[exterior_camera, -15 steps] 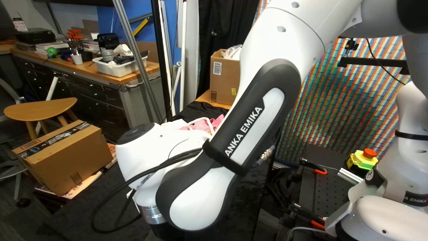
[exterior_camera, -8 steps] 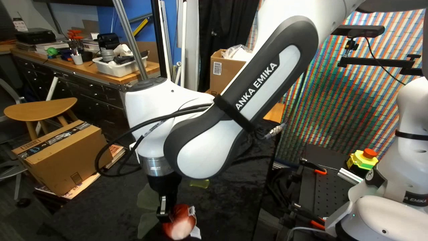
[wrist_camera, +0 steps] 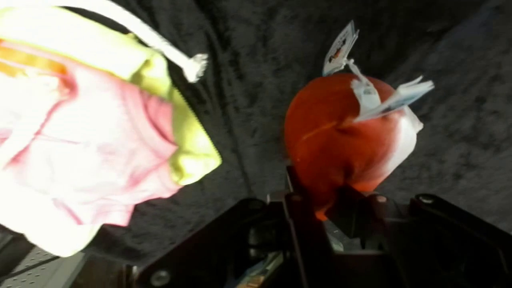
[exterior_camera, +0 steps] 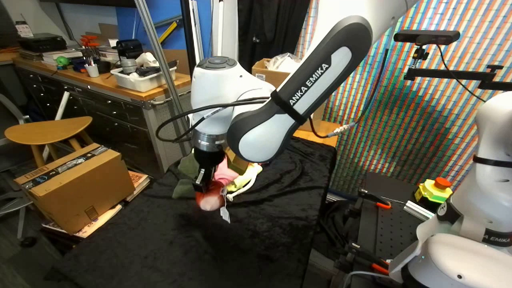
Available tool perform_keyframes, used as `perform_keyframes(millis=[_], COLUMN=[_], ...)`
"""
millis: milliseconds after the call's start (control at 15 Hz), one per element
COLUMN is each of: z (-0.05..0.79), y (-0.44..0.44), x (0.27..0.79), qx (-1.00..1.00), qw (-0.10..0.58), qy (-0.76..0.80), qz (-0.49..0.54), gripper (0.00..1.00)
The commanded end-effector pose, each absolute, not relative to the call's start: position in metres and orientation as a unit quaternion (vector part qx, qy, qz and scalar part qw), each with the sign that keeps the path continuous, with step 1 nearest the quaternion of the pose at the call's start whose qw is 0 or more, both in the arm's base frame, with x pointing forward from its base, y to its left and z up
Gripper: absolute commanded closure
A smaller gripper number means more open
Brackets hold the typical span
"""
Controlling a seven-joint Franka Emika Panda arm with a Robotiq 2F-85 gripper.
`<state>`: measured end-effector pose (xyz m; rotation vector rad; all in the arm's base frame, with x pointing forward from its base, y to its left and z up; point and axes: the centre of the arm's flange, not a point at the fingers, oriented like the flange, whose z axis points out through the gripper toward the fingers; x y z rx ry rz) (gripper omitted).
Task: Put all the objects together on the right side of the table
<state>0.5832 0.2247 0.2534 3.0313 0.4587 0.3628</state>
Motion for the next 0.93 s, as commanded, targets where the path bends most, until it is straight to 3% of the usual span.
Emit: perform_keyframes(millis=[0,533,867], z=[0.264,0.251,0.223], y=[0.164,0.048,0.027], x=[0.596,0.648,0.663], qx=[0.98,0.96,0.956], qw=[0.058,0.127,0.152], qy=[0.072,-0.112,-0.142], qz=[0.175,0.223,0.205], gripper=[0.91,0.91,0.91])
